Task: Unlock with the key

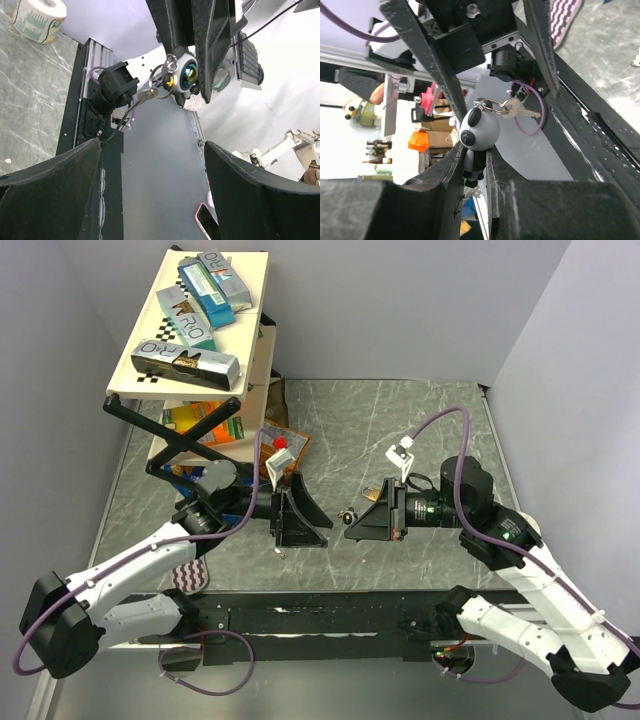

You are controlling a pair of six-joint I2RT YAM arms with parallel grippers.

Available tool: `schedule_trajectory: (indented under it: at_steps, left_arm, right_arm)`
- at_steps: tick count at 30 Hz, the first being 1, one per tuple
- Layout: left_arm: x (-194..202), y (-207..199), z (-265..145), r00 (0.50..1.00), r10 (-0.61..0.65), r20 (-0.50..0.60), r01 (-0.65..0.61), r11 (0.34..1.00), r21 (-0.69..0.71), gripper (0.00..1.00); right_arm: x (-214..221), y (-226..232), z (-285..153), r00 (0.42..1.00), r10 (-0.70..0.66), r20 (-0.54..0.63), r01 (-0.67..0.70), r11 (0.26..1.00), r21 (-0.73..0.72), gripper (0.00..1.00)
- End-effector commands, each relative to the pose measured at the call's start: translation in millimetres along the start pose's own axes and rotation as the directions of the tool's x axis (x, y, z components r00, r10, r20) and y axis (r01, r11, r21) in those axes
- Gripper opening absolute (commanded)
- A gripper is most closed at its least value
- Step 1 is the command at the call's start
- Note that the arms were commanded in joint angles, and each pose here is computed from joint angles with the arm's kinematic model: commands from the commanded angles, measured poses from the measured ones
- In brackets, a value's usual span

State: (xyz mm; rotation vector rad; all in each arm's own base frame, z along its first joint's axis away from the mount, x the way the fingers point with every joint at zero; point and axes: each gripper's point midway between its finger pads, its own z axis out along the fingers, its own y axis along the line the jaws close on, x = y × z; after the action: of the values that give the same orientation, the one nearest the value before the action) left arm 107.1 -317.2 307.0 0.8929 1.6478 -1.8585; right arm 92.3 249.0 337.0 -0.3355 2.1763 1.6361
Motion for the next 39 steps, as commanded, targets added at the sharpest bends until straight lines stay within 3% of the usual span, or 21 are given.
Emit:
schedule_trajectory:
  at_steps: [1, 7, 14, 25, 35, 39]
  left_arm:
    - [-16.4, -20.2, 3.7, 0.996, 0.084, 0.023, -0.086, 0.994, 0.070, 0.89]
    - [-18.1, -25.3, 12.7, 0.996, 0.080, 0.027, -0.083, 0.991, 0.101, 0.95]
    - [-25.2, -40.4, 26.0, 0.996, 0.077, 0.049, -0.084, 0.982, 0.170, 0.95]
    - [-26.7, -38.3, 35.9, 0.996, 0.067, 0.051, -0.074, 0.984, 0.160, 0.80]
    - [-17.1, -33.8, 32.1, 0.998, 0.039, 0.041, -0.044, 0.990, 0.137, 0.53]
    - [-11.3, -29.3, 30.2, 0.999, 0.030, 0.029, -0.033, 0.993, 0.115, 0.53]
  right_arm:
    - [-4.4, 18.4, -5.2, 1.000, -0.004, 0.029, 0.006, 0.997, -0.071, 0.00]
    - [-5.2, 23.5, -7.7, 0.999, -0.007, 0.044, 0.011, 0.996, -0.094, 0.00]
    - [-2.8, 22.6, -6.4, 0.999, 0.007, 0.033, -0.004, 0.994, -0.105, 0.00]
    - [-4.0, 22.5, -1.8, 1.000, -0.005, 0.008, 0.005, 0.994, -0.110, 0.00]
    - [-3.3, 19.2, -1.3, 1.000, -0.009, 0.015, 0.011, 0.995, -0.104, 0.00]
    - [-4.6, 18.2, -1.1, 1.000, -0.013, 0.020, 0.015, 0.995, -0.100, 0.00]
